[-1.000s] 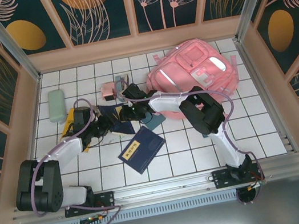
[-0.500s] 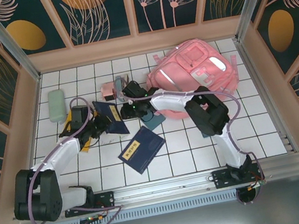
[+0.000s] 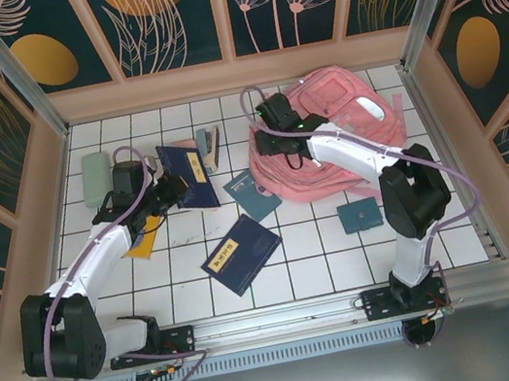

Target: Pack the student bag

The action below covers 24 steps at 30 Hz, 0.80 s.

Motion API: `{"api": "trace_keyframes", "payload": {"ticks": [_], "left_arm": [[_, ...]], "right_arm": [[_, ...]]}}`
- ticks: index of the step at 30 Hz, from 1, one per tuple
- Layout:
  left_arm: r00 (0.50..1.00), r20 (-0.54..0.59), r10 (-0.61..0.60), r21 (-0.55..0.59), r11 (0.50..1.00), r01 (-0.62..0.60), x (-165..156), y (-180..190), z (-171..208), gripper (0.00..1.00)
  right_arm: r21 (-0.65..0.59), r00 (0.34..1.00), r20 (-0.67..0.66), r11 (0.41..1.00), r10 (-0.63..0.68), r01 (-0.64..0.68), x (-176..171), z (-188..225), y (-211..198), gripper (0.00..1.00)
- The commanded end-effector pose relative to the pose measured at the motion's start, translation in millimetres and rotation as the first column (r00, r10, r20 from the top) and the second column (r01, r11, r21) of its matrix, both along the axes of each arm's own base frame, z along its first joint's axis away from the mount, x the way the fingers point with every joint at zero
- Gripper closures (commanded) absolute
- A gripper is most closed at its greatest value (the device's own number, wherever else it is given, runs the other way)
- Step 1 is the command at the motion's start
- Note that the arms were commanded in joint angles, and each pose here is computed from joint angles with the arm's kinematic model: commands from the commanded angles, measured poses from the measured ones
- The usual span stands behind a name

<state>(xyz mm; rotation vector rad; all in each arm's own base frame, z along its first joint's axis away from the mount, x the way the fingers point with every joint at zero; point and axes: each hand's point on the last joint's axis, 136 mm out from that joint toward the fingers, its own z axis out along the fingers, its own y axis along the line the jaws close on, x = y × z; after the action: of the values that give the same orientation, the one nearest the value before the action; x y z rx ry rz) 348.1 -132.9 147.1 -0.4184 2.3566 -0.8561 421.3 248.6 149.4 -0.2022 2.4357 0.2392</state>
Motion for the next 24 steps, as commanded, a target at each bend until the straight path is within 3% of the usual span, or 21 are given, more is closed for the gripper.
{"api": "trace_keyframes", "payload": {"ticks": [1,10,19,21,23,24], "left_arm": [[0.997,0.056,-0.043,-0.026,0.999,0.044,10.1,-8.9,16.5,1.0],[0.996,0.03,-0.083,-0.026,0.996,0.084,20.8,-16.6,15.2,1.0],[0.989,0.05,-0.14,-0.034,0.989,0.142,35.3,-27.3,36.5,1.0],[0.986,0.042,-0.164,-0.042,0.985,0.166,35.7,-31.1,38.0,1.0],[0.983,0.039,-0.179,-0.062,0.981,0.181,35.3,-34.6,41.1,1.0],[0.981,0.04,-0.189,-0.081,0.978,0.192,34.6,-37.7,42.6,1.0]], "right_arm": [[-0.159,0.999,-0.048,0.987,0.002,-0.009,-4.9,-30.8,-31.6,0.57],[-0.196,0.992,-0.123,0.98,0.003,-0.027,-2.9,-73.2,-32.7,0.51],[-0.33,0.986,-0.099,0.939,-0.134,0.094,11.1,-92.4,-71.5,0.51],[-0.356,0.984,-0.104,0.929,-0.145,0.1,11.2,-97.7,-74.8,0.56],[-0.37,0.982,-0.113,0.924,-0.15,0.099,11.0,-101.3,-76.4,0.7],[-0.367,0.982,-0.116,0.925,-0.151,0.099,11.3,-101.6,-75.3,0.82]]}}
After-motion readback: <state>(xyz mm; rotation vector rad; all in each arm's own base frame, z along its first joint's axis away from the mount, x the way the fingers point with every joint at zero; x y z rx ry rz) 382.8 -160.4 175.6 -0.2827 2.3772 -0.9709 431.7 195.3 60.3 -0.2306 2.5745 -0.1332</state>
